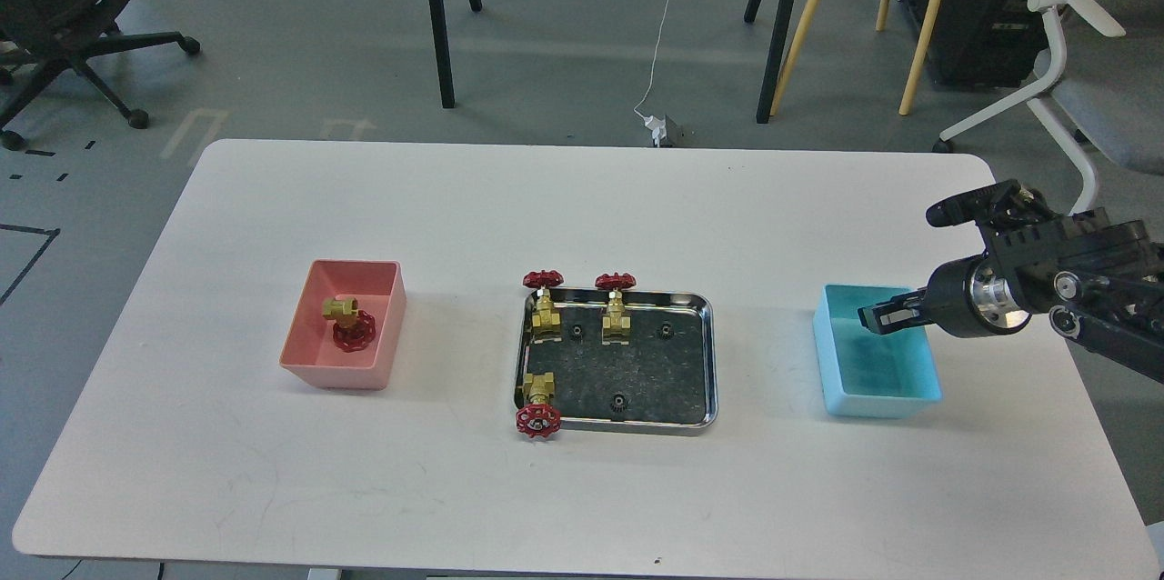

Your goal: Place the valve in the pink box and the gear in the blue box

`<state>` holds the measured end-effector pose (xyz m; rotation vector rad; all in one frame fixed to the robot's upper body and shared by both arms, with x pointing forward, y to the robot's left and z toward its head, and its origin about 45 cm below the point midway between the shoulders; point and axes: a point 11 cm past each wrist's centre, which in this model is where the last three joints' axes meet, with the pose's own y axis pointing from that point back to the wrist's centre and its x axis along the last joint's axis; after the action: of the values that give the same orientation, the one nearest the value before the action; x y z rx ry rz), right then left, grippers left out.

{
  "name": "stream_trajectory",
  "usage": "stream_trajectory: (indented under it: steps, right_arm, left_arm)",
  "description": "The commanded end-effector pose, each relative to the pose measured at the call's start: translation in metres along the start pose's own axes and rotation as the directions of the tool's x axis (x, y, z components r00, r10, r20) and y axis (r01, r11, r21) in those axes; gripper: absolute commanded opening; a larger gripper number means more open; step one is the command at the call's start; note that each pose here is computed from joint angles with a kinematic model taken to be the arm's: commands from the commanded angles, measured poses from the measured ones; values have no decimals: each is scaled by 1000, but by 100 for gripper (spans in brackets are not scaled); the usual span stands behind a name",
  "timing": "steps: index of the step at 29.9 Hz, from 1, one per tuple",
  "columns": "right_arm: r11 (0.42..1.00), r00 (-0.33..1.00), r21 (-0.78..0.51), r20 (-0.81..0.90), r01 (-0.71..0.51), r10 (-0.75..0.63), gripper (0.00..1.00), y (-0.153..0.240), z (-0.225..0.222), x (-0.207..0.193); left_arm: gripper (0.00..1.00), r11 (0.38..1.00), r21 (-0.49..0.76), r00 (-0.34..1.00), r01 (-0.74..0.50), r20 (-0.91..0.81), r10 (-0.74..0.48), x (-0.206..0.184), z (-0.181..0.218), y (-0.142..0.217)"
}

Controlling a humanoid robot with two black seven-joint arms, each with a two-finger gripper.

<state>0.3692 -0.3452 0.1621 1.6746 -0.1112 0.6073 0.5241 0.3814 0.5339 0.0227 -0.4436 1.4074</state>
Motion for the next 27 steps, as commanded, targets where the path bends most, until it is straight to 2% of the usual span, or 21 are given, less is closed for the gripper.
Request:
stream_trajectory:
  steps: [1,8,14,18,21,24,27]
  right_arm:
    - [1000,1000,6,6,-5,5,74,0,-1,2]
    - [992,992,71,85,-99,93,84,12,-15,32]
    - [933,918,119,258,-339,300,88,52,-15,106]
    - [850,773,57,453,-523,444,88,80,10,156]
    - [800,628,-26,605,-600,490,88,90,44,172]
    - [752,498,-42,725,-658,476,88,94,45,198]
    - [703,340,-52,849,-710,406,88,96,46,213]
  left_arm:
    - [100,1000,2,1000,-3,0,3,1,-1,1]
    - [100,1000,9,1000,-3,4,3,1,-2,1]
    - [99,1000,29,1000,9,6,-10,-5,-6,-2]
    - [99,995,69,997,74,20,-76,-37,-17,-11]
    - [100,990,80,993,113,26,-115,-56,-22,-16]
    - [100,987,71,989,147,14,-149,-77,-21,-22]
    - [100,981,65,983,182,3,-182,-97,-19,-27]
